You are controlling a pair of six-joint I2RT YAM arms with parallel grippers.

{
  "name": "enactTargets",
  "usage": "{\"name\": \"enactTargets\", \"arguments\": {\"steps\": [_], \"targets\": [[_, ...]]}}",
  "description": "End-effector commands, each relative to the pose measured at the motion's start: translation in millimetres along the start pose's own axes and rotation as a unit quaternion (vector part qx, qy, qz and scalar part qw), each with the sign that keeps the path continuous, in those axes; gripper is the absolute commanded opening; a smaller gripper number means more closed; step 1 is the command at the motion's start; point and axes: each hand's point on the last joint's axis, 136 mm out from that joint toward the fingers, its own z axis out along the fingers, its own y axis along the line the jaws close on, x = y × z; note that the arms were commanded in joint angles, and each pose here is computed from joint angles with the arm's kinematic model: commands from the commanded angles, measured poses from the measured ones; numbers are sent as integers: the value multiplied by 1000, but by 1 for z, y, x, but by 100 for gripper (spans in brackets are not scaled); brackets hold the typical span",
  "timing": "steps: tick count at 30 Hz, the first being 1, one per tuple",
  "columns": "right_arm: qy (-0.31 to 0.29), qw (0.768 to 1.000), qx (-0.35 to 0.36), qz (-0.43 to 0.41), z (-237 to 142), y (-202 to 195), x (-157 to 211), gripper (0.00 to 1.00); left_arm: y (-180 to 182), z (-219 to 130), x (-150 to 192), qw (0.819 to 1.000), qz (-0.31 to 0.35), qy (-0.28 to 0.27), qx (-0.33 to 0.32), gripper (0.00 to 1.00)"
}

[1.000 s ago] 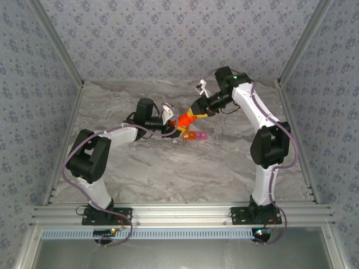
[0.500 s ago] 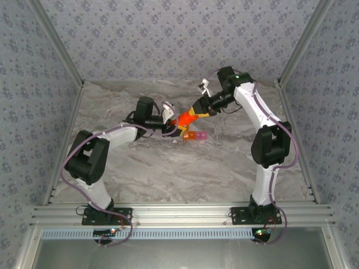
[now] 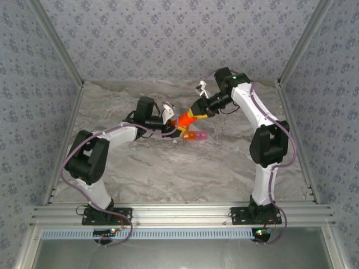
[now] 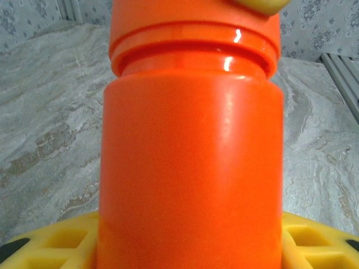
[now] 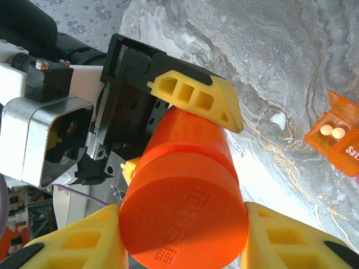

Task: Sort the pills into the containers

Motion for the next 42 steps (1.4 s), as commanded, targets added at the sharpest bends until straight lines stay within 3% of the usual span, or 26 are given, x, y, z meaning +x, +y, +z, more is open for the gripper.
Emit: {"name": "enactTargets", "arguments": {"steps": [1,14,25,42], "targets": [[36,999,-13,-4,23,7,8,42,-9,-8,-57,995,81,-55,13,0],[26,999,-35,11,22,14,3,42,-2,-6,-66,990,105,-79,-49,0],[20,999,-15,29,19,8,0,44,-2,-1,-65,991,98,-78,-55,0],[-7,1000,-1,29,5,16,-9,58,3,2,-48,992,82,-63,-69,0]]}}
